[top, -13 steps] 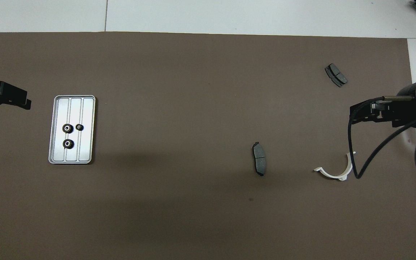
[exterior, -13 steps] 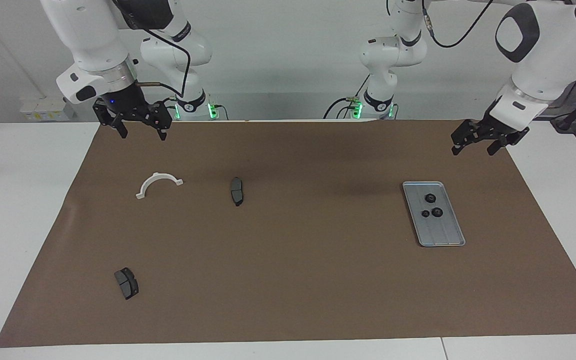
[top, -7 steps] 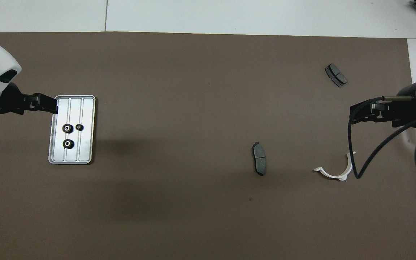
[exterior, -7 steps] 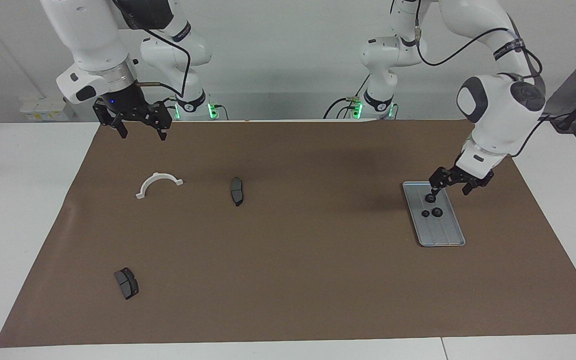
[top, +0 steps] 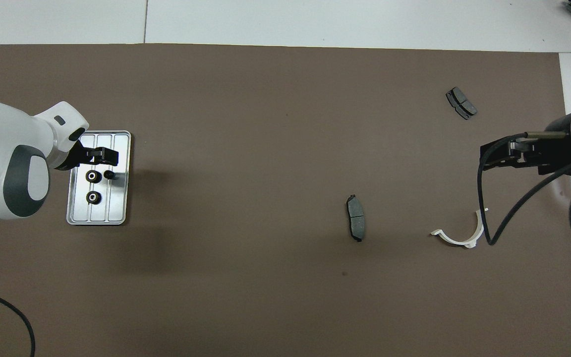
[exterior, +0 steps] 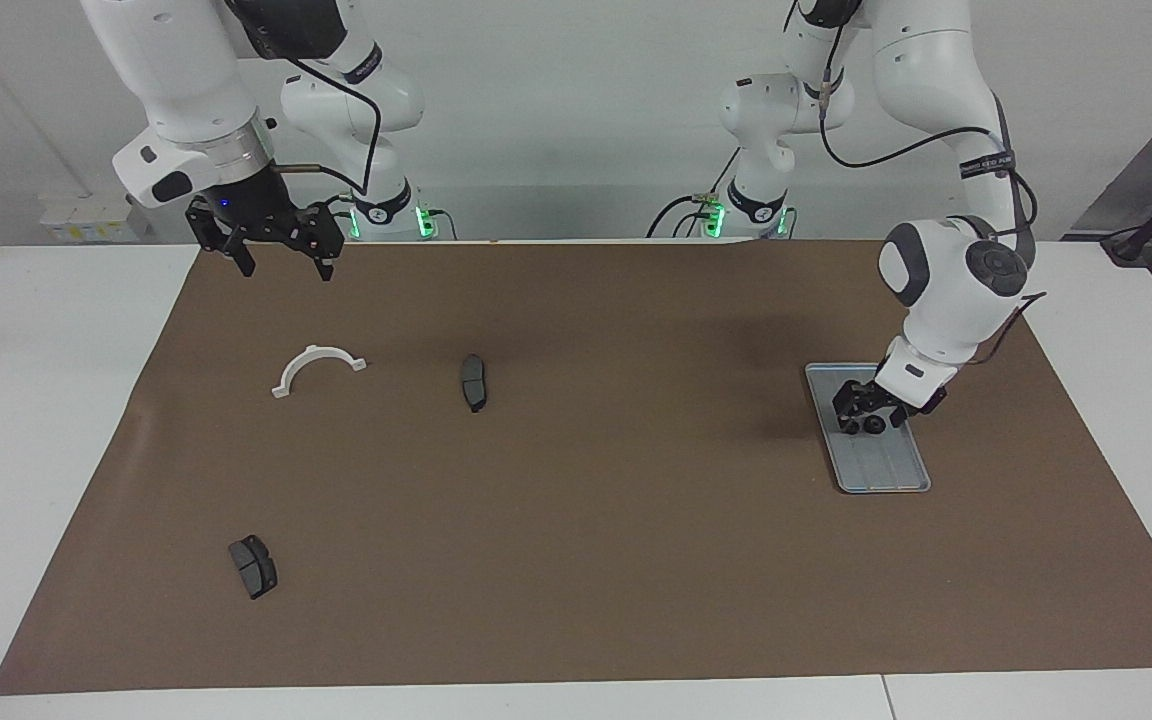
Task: Place bearing gear from tray to pile
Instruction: 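Lower the left gripper and grasp one black gear in the tray, then carry the gear to the table center and release it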
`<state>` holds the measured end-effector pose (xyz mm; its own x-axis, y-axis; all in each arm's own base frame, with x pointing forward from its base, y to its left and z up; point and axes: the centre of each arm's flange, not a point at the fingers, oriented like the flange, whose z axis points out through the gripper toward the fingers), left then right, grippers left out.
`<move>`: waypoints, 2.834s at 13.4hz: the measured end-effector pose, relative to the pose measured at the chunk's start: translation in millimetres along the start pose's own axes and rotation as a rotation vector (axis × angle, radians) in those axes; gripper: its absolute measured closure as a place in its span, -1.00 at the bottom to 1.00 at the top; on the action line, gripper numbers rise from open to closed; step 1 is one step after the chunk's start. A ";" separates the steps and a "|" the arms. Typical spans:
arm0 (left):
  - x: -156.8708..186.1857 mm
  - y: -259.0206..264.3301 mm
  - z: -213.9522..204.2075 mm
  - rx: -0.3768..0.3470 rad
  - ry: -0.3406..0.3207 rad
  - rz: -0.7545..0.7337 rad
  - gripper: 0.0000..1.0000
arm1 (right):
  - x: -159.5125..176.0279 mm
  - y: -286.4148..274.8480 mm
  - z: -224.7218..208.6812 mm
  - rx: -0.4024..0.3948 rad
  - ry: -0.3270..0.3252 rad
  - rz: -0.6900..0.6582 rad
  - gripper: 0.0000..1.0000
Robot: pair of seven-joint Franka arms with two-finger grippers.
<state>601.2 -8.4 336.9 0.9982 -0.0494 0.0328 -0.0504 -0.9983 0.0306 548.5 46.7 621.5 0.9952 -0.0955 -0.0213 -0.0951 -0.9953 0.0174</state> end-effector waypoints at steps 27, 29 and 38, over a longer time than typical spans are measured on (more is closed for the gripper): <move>17.5 140.8 -15.5 -0.016 0.009 -0.033 0.52 | 0.0 0.0 0.1 0.000 0.000 0.000 -1.00; -1.9 219.0 -12.1 -0.021 0.002 -0.039 0.52 | 0.0 0.0 0.1 0.000 0.000 0.000 -1.00; -95.4 414.2 30.9 -0.046 0.008 0.065 0.22 | 0.0 0.0 0.1 0.000 0.000 0.000 -1.00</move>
<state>486.0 -418.1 315.6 0.9925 -0.1138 0.0446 -0.1169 -0.9904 0.0744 548.5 46.7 621.5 0.9952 -0.0955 -0.0215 -0.0951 -0.9953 0.0174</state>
